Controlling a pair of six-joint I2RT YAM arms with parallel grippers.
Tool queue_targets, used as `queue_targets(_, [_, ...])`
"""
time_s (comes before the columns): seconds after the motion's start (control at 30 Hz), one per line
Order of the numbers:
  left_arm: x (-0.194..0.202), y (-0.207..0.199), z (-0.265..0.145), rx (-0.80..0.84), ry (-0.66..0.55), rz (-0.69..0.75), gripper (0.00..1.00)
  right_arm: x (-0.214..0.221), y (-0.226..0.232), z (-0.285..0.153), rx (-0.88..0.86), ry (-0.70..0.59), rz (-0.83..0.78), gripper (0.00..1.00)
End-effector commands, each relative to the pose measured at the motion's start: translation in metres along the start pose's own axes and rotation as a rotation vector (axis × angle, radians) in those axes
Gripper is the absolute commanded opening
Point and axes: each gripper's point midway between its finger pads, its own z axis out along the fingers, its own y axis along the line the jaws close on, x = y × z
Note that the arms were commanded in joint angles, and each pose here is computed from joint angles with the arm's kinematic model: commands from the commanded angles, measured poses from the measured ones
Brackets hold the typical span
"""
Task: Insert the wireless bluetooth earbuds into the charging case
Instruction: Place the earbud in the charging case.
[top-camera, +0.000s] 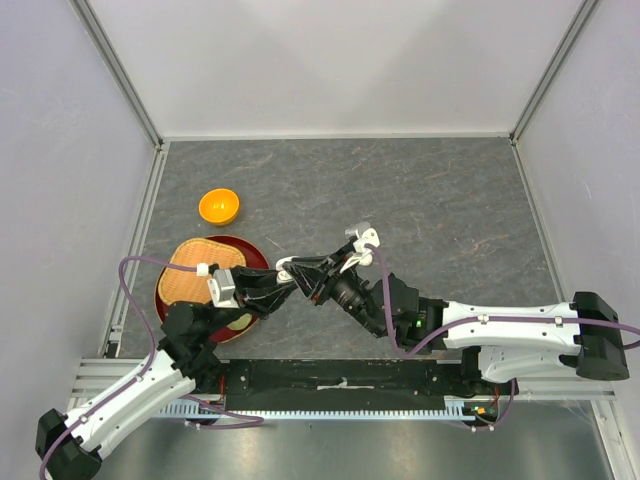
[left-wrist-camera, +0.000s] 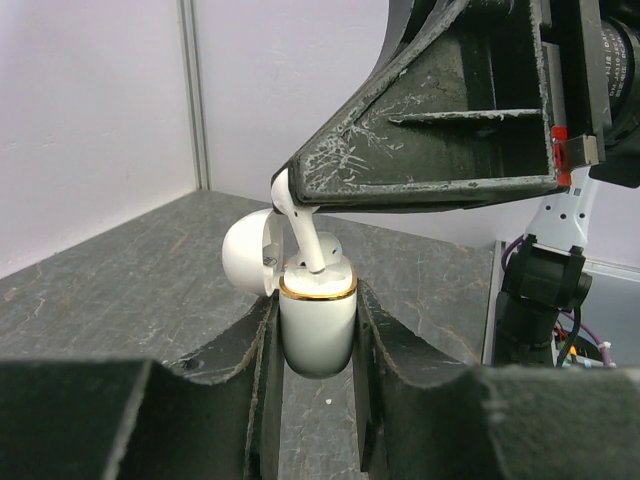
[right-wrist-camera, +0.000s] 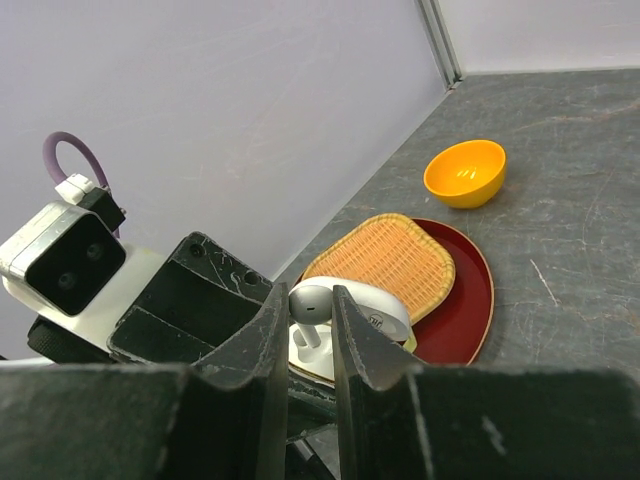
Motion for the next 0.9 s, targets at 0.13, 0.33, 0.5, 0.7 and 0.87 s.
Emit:
queue_targets(0.13, [-0.014,-0.005,0.002,0.023,-0.052,0.004,0.02,-0.011,0.011,0.007,-0.016,-0.029,0.020,0.00])
queue_targets(0.33, [-0.015,-0.004,0.001,0.019,-0.054,0.001,0.02,-0.008,0.014,0.008,-0.026,-0.022,0.028,0.00])
queue_targets(0.5, [-0.014,-0.004,0.001,0.018,-0.051,-0.003,0.02,-0.013,0.015,0.007,-0.030,-0.037,0.035,0.00])
queue_targets(0.7, [-0.012,-0.004,0.001,0.015,-0.049,-0.011,0.02,-0.022,0.017,0.006,-0.038,-0.060,0.040,0.00])
queue_targets(0.87, [-0.014,-0.004,0.001,0.014,-0.052,-0.008,0.02,-0.020,0.018,0.006,-0.041,-0.056,0.040,0.00])
